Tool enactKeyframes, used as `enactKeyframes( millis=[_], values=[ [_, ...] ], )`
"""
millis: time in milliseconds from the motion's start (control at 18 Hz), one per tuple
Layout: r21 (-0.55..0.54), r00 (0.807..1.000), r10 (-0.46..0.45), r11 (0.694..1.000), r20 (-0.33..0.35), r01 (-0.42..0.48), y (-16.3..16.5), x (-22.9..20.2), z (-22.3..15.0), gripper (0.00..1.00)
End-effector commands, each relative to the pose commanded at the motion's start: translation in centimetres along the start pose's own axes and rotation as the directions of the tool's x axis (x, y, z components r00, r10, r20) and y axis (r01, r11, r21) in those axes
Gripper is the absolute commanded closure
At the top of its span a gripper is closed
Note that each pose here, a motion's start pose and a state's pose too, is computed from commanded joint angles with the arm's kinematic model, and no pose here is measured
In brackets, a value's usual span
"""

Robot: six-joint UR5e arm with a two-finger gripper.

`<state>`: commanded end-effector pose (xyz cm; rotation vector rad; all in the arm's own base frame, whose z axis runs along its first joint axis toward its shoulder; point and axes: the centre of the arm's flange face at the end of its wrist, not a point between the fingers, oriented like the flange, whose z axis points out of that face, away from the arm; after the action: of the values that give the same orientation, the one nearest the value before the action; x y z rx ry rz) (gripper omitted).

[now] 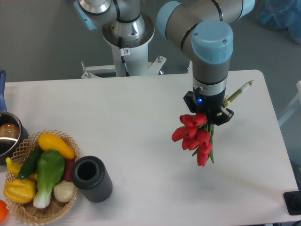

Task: Insert the flowers into the vase
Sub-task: 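Carry the red tulip bunch in the gripper toward the grey vase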

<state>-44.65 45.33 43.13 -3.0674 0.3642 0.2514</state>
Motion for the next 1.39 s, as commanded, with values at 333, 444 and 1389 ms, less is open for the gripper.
enactKeyframes(
  millis=[333, 444, 1389],
  values=[
    [0.091, 1.000, -0.010, 0.996, -0.003, 0.011, -0.5, 1.2, -2.4, 1.00],
    [0.121, 0.999, -0.035, 0.992, -0.006, 0.036, -0.8, 1.6, -3.1, 1.00],
    [0.706, 0.981, -0.061, 0.686, -0.185, 0.176, -8.6, 7.0, -7.2, 1.00]
  ],
)
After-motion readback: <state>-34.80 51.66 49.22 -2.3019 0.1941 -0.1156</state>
